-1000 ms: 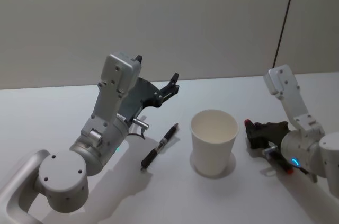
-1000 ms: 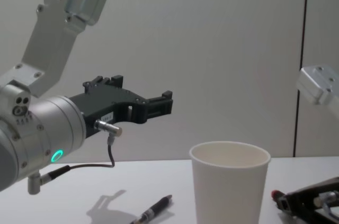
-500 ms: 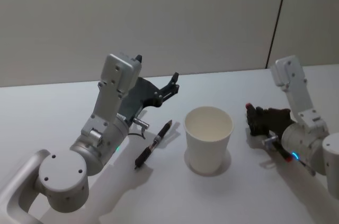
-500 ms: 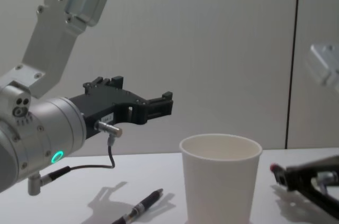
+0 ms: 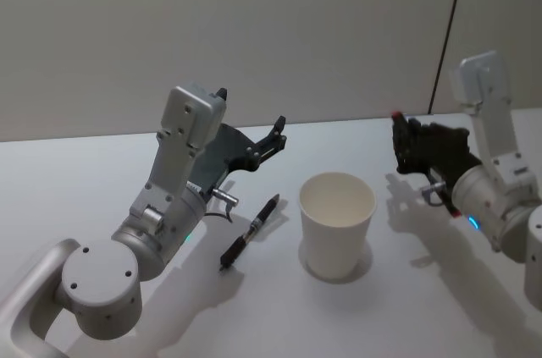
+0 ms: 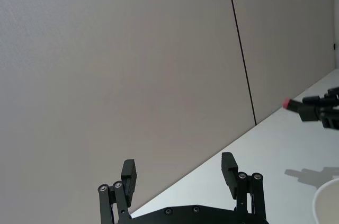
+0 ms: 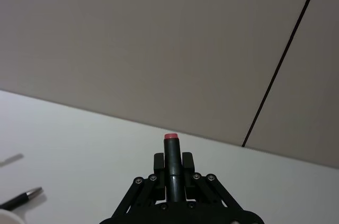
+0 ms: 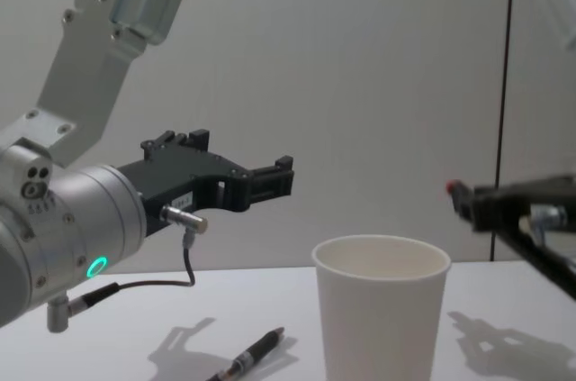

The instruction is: Place the pen into the pen holder.

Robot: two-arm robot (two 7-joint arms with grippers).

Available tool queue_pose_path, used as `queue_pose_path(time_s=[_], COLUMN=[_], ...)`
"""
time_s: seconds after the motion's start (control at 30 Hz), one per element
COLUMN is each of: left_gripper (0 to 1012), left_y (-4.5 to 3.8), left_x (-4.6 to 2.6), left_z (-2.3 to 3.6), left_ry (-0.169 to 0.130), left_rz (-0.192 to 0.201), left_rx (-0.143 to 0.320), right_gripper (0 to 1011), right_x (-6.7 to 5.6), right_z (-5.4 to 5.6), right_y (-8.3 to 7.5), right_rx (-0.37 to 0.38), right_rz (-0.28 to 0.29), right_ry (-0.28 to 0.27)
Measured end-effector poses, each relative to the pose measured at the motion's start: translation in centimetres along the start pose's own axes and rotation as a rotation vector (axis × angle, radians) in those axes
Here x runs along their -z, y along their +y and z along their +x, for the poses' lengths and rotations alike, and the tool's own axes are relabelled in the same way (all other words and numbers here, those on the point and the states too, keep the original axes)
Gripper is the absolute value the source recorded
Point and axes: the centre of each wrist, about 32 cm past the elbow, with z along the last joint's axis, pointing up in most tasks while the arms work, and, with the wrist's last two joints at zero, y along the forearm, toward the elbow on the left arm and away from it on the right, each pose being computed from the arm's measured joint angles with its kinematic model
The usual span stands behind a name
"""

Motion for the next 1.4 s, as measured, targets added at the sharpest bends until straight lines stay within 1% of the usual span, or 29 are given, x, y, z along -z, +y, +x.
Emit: queue_pose_path(time_s=[0.03, 0.1, 0.17, 0.2, 0.27, 0.3, 0.33, 0.37, 0.4, 0.5, 0.73, 0.87, 1.1, 1.27, 1.4], left_gripper=[1001, 1001, 1001, 1001, 1001, 1001, 1001, 1001, 1001, 1001, 1001, 1001, 1001, 1001, 1001], left_y=[0.00, 0.00, 0.00, 0.00, 0.00, 0.00, 0.00, 0.00, 0.00, 0.00, 0.00, 0.00, 0.00, 0.00, 0.00], left_x=[0.00, 0.00, 0.00, 0.00, 0.00, 0.00, 0.00, 0.00, 0.00, 0.00, 0.00, 0.00, 0.00, 0.00, 0.00], left_z=[0.00, 0.00, 0.00, 0.00, 0.00, 0.00, 0.00, 0.00, 0.00, 0.00, 0.00, 0.00, 0.00, 0.00, 0.00], left_ry=[0.000, 0.000, 0.000, 0.000, 0.000, 0.000, 0.000, 0.000, 0.000, 0.000, 0.000, 0.000, 0.000, 0.000, 0.000], left_rz=[0.000, 0.000, 0.000, 0.000, 0.000, 0.000, 0.000, 0.000, 0.000, 0.000, 0.000, 0.000, 0.000, 0.000, 0.000], left_rx=[0.000, 0.000, 0.000, 0.000, 0.000, 0.000, 0.000, 0.000, 0.000, 0.000, 0.000, 0.000, 0.000, 0.000, 0.000], right_gripper=[185, 185, 185, 185, 185, 185, 185, 185, 185, 185, 185, 185, 185, 185, 185], right_x=[0.0, -0.5, -0.8, -1.0, -1.3, -1.6, -1.7, -2.0, -2.0, -2.7, -3.6, -3.6, -3.3, -2.8, -2.2], right_z=[0.0, -0.1, -0.1, -0.1, -0.2, -0.2, -0.2, -0.3, -0.3, -0.4, -0.5, -0.6, -1.1, -1.8, -2.8], right_y=[0.0, -0.3, -0.4, -0.6, -0.7, -0.9, -0.9, -1.0, -1.0, -1.4, -1.7, -1.7, -1.4, -1.0, -0.6], right_rx=[0.000, 0.006, 0.008, 0.012, 0.014, 0.017, 0.018, 0.020, 0.020, 0.027, 0.039, 0.045, 0.038, 0.012, -0.029], right_rz=[0.000, 0.051, 0.078, 0.103, 0.127, 0.155, 0.168, 0.191, 0.191, 0.256, 0.361, 0.396, 0.423, 0.451, 0.493], right_ry=[0.000, -0.004, -0.006, -0.008, -0.010, -0.012, -0.013, -0.015, -0.015, -0.020, -0.032, -0.033, -0.024, -0.023, -0.022])
